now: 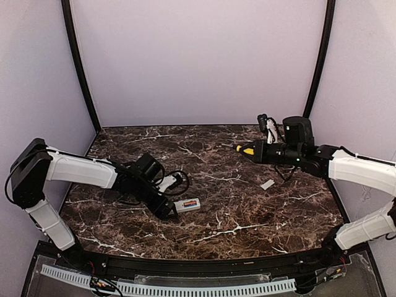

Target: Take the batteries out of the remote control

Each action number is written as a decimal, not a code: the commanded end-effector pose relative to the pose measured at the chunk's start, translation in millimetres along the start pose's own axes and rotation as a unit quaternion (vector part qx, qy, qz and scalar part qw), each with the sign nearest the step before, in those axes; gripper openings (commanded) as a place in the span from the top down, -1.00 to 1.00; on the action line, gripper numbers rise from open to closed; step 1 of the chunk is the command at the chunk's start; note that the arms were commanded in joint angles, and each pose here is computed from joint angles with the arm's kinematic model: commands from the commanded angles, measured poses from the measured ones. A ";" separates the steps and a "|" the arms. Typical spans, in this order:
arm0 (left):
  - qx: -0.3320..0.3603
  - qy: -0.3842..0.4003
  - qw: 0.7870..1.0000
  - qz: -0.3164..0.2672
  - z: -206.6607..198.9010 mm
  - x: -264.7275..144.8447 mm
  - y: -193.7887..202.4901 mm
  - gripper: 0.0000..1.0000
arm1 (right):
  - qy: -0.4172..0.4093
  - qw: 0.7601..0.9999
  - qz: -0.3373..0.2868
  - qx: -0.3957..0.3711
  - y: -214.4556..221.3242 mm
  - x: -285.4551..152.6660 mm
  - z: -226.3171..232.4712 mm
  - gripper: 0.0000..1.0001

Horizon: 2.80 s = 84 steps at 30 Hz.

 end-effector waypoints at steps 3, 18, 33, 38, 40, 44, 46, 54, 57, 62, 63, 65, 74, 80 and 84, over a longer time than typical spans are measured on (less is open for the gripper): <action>0.003 0.034 0.999 0.014 -16.1 3.1 -4.0 -0.64 | 0.006 1.000 -0.014 -0.013 -3.5 -4.2 -3.6 1.00; -0.008 -0.058 0.997 0.049 -24.9 6.3 -4.4 -0.42 | 0.013 0.999 -0.026 -0.014 -8.1 -13.3 -5.0 1.00; -0.038 -0.123 0.988 0.080 -34.9 -2.5 19.8 -0.23 | 0.004 1.000 -0.023 -0.010 -6.9 -13.4 -2.2 1.00; -0.046 -0.153 0.985 0.066 -25.3 -6.7 20.5 -0.21 | 0.002 1.000 -0.025 -0.009 -6.3 -16.1 -1.5 1.00; -0.059 -0.151 0.985 0.055 -25.3 -5.2 20.5 -0.21 | 0.002 1.000 -0.026 -0.008 -6.0 -17.3 -1.4 1.00; -0.071 -0.138 0.987 0.036 -28.6 -1.4 21.7 -0.20 | 0.005 1.000 -0.028 -0.009 -5.9 -19.0 -2.0 1.00; -0.072 -0.139 0.987 0.023 -29.2 -2.2 20.6 -0.19 | 0.005 1.000 -0.027 -0.009 -5.6 -18.8 -2.2 1.00; -0.050 -0.137 0.989 -0.024 -34.9 6.3 21.0 -0.19 | 0.003 1.000 -0.025 -0.008 -5.4 -17.6 -1.9 1.00; -0.045 -0.142 0.988 -0.032 -34.5 9.5 22.8 -0.18 | 0.004 1.000 -0.026 -0.009 -5.7 -18.2 -1.8 1.00; -0.044 -0.146 0.987 -0.048 -35.0 11.9 23.5 -0.13 | 0.005 1.000 -0.025 -0.006 -3.7 -18.4 -3.0 1.00; -0.044 -0.144 0.987 -0.053 -35.9 12.4 21.9 -0.11 | 0.005 1.000 -0.024 -0.005 -3.5 -18.2 -3.0 1.00; -0.043 -0.145 0.987 -0.054 -35.6 15.3 23.5 -0.10 | 0.005 1.000 -0.025 -0.005 -3.4 -18.5 -3.4 1.00; -0.045 -0.165 0.984 -0.054 -29.8 18.9 27.0 0.19 | 0.006 1.000 -0.025 -0.003 -3.0 -19.5 -3.5 1.00; -0.037 -0.175 0.982 -0.056 -27.8 18.7 26.0 0.40 | 0.004 1.000 -0.023 0.003 -1.6 -20.0 -3.3 1.00; -0.029 -0.179 0.981 -0.062 -27.6 17.4 22.5 0.51 | 0.004 1.000 -0.021 0.008 0.5 -20.1 -4.1 1.00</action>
Point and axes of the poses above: each gripper's point midway between its finger pads, its own x axis out along the fingers, its own z axis along the line the jaws close on, y = z × x, the point moved 2 cm from there along -x, back along the fingers
